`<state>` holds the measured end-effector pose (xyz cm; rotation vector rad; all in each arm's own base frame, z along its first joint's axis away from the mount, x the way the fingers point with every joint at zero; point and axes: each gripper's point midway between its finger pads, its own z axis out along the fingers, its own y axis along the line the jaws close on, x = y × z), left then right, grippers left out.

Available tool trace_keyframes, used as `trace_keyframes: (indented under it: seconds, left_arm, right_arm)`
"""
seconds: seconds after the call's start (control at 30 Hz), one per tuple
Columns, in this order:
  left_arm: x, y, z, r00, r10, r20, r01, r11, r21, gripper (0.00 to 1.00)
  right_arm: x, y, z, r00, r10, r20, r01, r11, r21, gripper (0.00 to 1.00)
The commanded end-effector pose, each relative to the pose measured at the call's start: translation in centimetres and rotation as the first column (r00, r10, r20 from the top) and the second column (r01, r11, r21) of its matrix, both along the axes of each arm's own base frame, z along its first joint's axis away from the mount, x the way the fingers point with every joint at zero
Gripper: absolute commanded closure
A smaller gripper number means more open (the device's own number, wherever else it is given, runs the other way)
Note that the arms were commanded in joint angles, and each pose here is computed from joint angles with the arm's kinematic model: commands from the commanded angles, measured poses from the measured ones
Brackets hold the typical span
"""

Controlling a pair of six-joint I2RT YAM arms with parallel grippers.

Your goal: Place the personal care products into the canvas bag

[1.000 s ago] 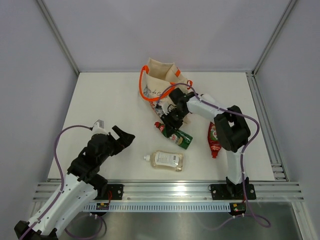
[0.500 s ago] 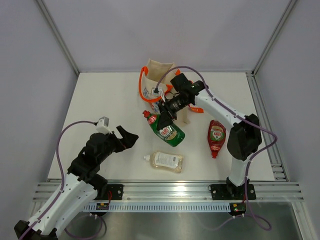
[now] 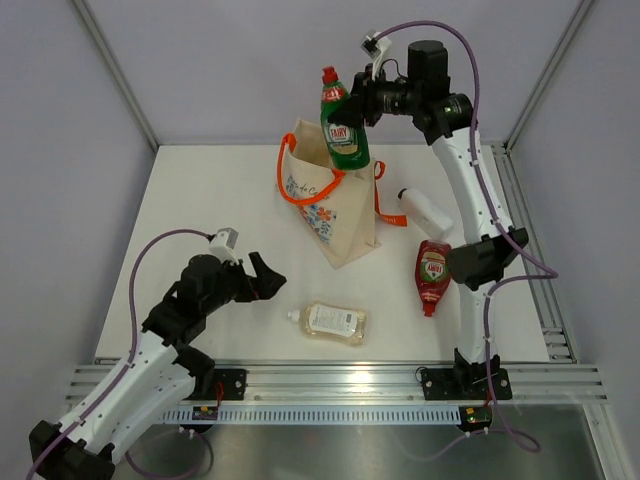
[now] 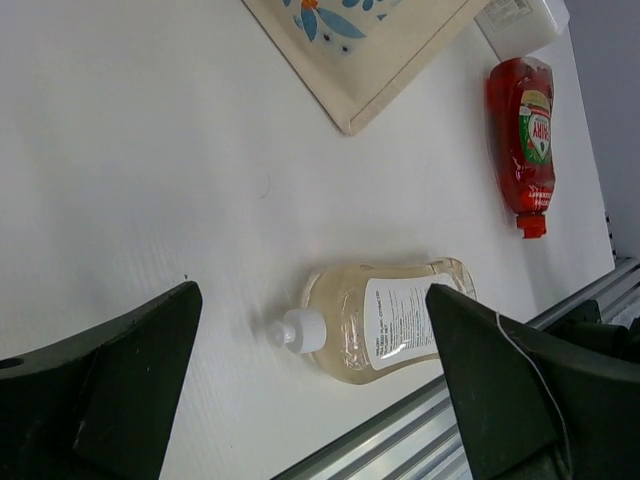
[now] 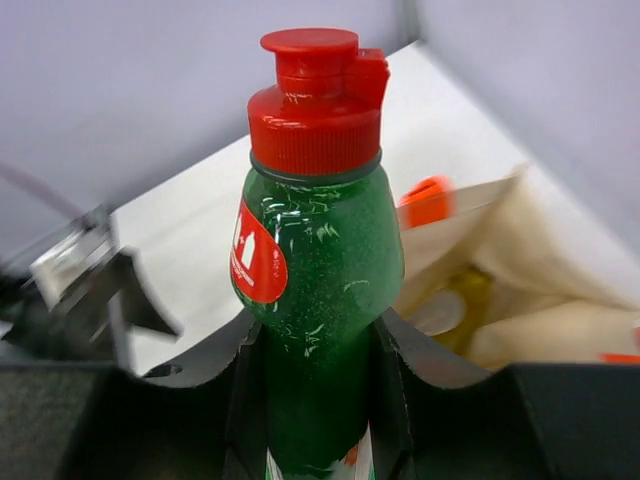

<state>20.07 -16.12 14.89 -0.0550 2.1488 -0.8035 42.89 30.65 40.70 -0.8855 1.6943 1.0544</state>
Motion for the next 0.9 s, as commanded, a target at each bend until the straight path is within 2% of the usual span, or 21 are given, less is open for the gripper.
trace_keyframes:
  seconds: [0.0, 0.13, 0.2, 0.3, 0.33, 0.37, 0.4, 0.5, 0.53, 0.67, 0.7, 0.77, 0.87]
  left_arm:
    - [0.4, -1.7, 2.8, 0.993, -0.092, 0.072, 0.095, 0.995, -0.029, 0.01]
    - [0.4, -2.1, 2.6, 0.993, -0.109, 0.053, 0.111, 0.993, -0.038, 0.01]
    - [0.4, -2.3, 2.9, 0.991, -0.12, 0.063, 0.123, 0.991, -0.046, 0.01]
    - [0.2, -2.8, 3.1, 0.984, -0.157, 0.082, 0.161, 0.986, -0.044, 0.01]
    - [0.2, -2.9, 3.1, 0.982, -0.169, 0.085, 0.173, 0.984, -0.041, 0.01]
    - [0.0, -3.2, 3.0, 0.976, -0.199, 0.087, 0.202, 0.979, -0.03, 0.01]
    - [-0.1, -3.4, 2.9, 0.972, -0.216, 0.089, 0.219, 0.975, -0.025, 0.01]
    - [-0.4, -4.1, 2.5, 0.955, -0.284, 0.088, 0.284, 0.959, 0.006, 0.01]
    - [-0.5, -4.3, 2.5, 0.95, -0.299, 0.088, 0.299, 0.954, 0.015, 0.01]
    - [-0.8, -5.1, 2.1, 0.923, -0.374, 0.088, 0.367, 0.926, 0.085, 0.01]
    - [-0.9, -5.6, 2.1, 0.914, -0.396, 0.086, 0.388, 0.917, 0.098, 0.01]
    - [-0.7, -6.3, 2.6, 0.898, -0.426, 0.111, 0.412, 0.902, 0.129, 0.01]
    - [-1.0, -7.8, 2.2, 0.853, -0.51, 0.116, 0.477, 0.85, 0.224, 0.01]
  right_arm:
    - [5.2, -0.3, 3.0, 0.983, -0.167, 0.075, 0.158, 0.981, 0.111, 1.0]
    - [9.0, -0.4, 3.2, 0.954, -0.26, 0.153, 0.233, 0.957, 0.174, 1.0]
    - [9.8, 0.4, 1.2, 0.965, -0.235, 0.117, 0.214, 0.962, 0.167, 1.0]
    - [8.4, 2.4, -1.9, 0.992, -0.108, 0.066, 0.099, 0.987, 0.124, 1.0]
    - [7.3, 3.1, -4.1, 0.999, -0.044, 0.01, 0.043, 0.995, 0.09, 1.0]
    - [5.7, 4.0, -4.2, 1.0, 0.002, 0.008, -0.003, 0.997, 0.081, 1.0]
    - [4.8, 4.5, -6.9, 0.998, 0.044, -0.038, -0.042, 0.998, 0.047, 1.0]
    - [2.2, 5.2, -8.0, 0.993, 0.102, -0.057, -0.101, 0.994, 0.032, 1.0]
    - [1.7, 5.1, -10.0, 0.989, 0.112, -0.102, -0.111, 0.994, 0.012, 1.0]
    - [0.0, 4.6, -13.0, 0.974, 0.152, -0.165, -0.163, 0.985, -0.051, 0.82]
    - [-0.4, 4.2, -14.4, 0.973, 0.144, -0.18, -0.165, 0.981, -0.104, 0.73]
    - [-0.5, 3.8, -15.9, 0.975, 0.12, -0.188, -0.152, 0.975, -0.165, 0.63]
    - [-0.2, 2.5, -16.4, 0.984, 0.07, -0.164, -0.11, 0.963, -0.247, 0.29]
